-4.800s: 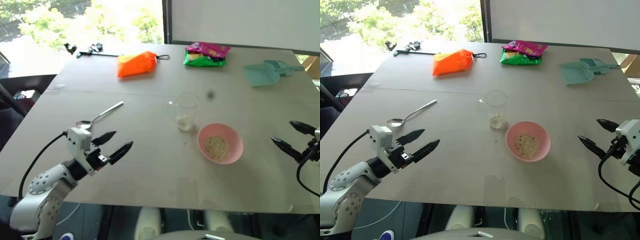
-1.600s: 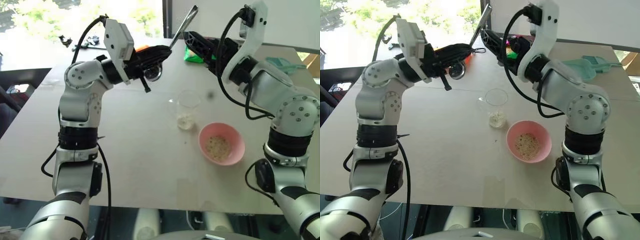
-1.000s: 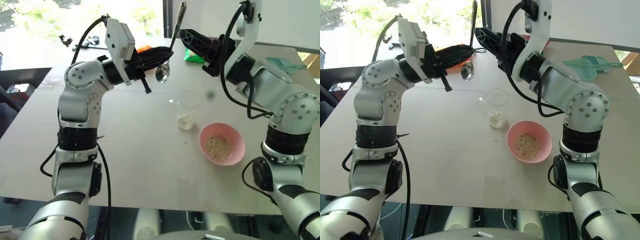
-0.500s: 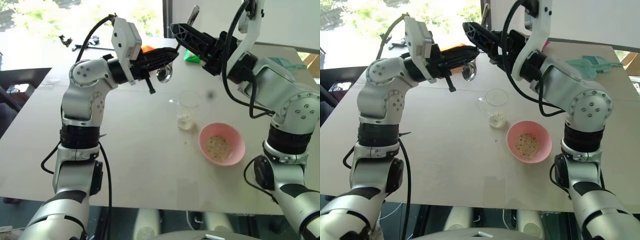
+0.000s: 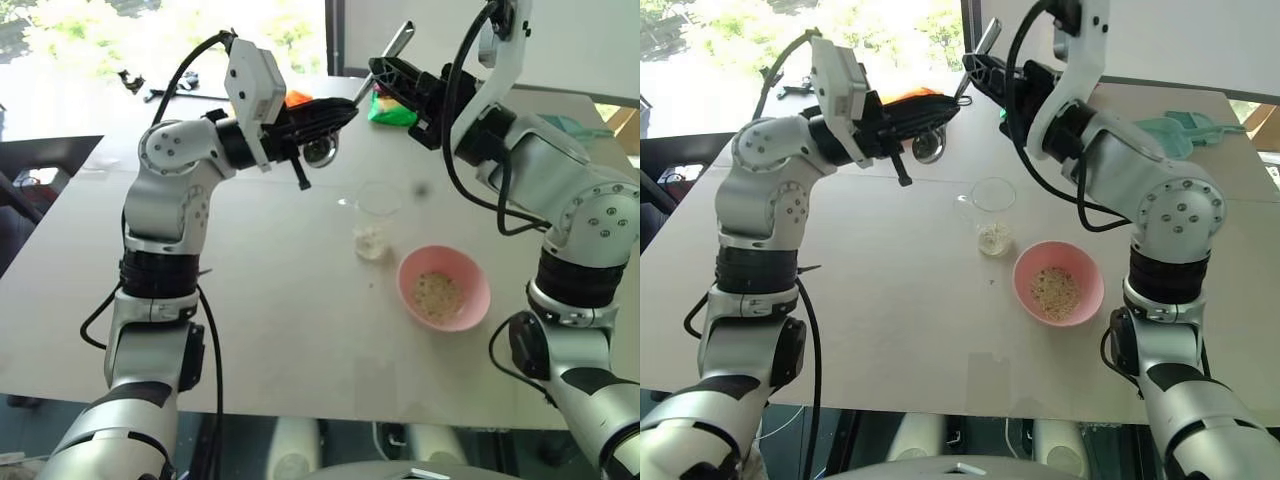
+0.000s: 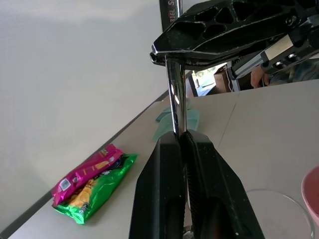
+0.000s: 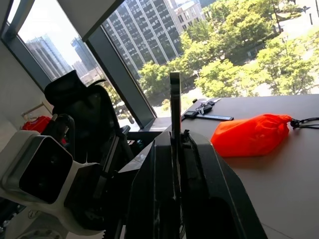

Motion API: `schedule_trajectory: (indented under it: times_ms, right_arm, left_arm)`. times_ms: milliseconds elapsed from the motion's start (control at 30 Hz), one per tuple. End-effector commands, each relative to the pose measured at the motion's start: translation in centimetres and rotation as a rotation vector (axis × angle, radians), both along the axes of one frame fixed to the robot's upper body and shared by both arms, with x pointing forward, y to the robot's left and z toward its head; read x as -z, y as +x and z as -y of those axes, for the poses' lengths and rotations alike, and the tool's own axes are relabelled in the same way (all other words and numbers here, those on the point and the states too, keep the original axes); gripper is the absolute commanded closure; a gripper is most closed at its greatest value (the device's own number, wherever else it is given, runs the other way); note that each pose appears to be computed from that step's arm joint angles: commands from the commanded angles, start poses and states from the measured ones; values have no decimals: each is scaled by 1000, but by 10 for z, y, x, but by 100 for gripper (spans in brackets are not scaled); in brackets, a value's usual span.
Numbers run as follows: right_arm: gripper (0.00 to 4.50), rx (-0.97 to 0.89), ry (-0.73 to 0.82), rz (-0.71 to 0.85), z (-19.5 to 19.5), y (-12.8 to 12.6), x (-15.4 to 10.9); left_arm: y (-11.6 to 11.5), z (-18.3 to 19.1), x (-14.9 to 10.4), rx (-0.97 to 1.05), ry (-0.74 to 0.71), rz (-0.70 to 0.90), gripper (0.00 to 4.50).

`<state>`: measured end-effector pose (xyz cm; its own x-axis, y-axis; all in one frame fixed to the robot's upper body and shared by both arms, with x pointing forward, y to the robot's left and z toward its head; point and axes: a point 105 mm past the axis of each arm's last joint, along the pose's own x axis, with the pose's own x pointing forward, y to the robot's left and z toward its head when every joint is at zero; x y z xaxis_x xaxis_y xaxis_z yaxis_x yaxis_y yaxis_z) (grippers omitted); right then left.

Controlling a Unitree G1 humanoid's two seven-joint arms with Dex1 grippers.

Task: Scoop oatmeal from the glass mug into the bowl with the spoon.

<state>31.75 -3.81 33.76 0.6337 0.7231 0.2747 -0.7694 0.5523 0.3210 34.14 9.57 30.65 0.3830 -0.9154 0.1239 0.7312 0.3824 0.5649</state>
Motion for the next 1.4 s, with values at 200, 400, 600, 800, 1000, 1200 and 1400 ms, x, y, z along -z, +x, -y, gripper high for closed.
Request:
schedule_trajectory:
  times_ms: [200,400,600,800,1000,1200,1400]
  right_arm:
    - [443,-15,-40,76,-3,-11,-10]
    - [343,-47,-86,108,-6,-16,-10]
    - [210,-42,-96,120,-6,-17,-12]
    - [287,-42,-102,117,-5,-17,-11]
    - [442,-45,-113,109,-5,-16,-10]
    - [442,-39,-117,102,-5,-16,-8]
    - [450,47,-93,88,8,-7,-9]
  left_arm:
    - [-9,6,-4,29,48,74,450]
    - [-9,5,-2,31,71,89,450]
    - [-9,6,-1,33,80,92,450]
    - [-8,4,2,25,103,100,450]
    - [-7,2,3,20,107,101,450]
    - [-6,1,1,27,78,77,450]
    - [-1,-12,1,5,-81,-103,269]
